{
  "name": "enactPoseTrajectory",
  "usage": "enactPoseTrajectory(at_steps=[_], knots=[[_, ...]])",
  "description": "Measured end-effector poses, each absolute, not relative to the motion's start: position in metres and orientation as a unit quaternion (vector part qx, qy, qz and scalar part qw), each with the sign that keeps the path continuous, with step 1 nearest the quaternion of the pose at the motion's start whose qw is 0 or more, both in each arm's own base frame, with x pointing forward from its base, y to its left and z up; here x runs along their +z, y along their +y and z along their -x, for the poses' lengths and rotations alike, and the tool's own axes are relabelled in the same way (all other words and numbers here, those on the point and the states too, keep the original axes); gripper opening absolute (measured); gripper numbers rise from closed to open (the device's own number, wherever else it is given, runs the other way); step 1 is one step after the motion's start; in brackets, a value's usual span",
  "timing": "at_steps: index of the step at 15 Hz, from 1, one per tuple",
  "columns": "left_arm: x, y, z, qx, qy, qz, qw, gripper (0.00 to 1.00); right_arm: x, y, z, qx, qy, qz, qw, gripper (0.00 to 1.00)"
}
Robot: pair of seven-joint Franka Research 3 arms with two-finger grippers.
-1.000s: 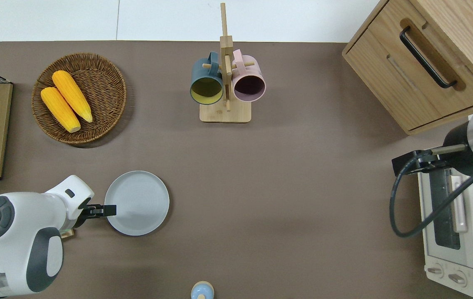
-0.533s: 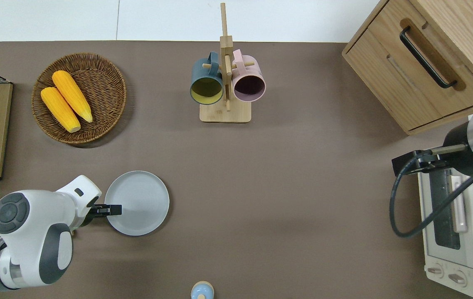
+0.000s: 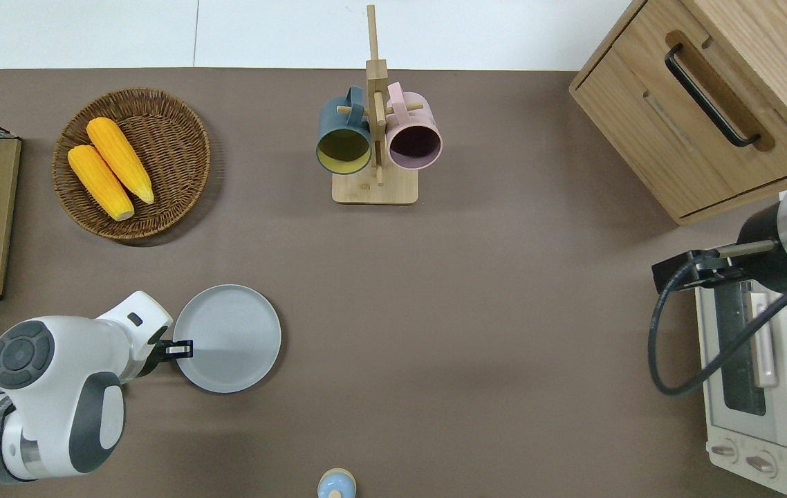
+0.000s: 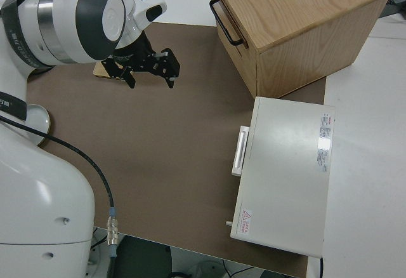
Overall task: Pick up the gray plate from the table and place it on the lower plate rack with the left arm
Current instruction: 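Close the left gripper on the gray plate's rim nearest it, then lift the gray plate with the left gripper toward the wooden rack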
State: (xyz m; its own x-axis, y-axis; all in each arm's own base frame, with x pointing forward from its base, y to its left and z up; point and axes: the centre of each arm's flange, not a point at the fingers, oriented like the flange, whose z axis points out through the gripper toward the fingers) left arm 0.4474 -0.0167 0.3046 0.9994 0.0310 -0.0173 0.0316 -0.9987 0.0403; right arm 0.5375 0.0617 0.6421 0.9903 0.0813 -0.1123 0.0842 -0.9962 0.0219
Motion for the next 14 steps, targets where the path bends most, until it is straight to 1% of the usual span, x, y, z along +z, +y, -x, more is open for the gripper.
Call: enactPoseTrajectory(at_steps=[5, 8, 10, 14], knots=[[0.306, -0.017, -0.449, -0.006, 0.015, -1.000, 0.020, 0.04, 0.642, 0.062, -0.537, -0.056, 0.041, -0.997, 0.013, 0.99], [0.319, -0.018, -0.457, -0.002, 0.014, -1.000, 0.021, 0.03, 0.642, 0.062, -0.537, -0.056, 0.041, -0.997, 0.013, 0.99], [0.336, -0.019, -0.466, -0.009, 0.012, -1.000, 0.023, 0.03, 0.642, 0.062, -0.537, -0.056, 0.041, -0.997, 0.013, 0.99], [0.391, -0.023, -0.489, -0.035, 0.008, -0.999, 0.026, 0.03, 0.642, 0.062, -0.537, -0.056, 0.041, -0.997, 0.013, 0.99]])
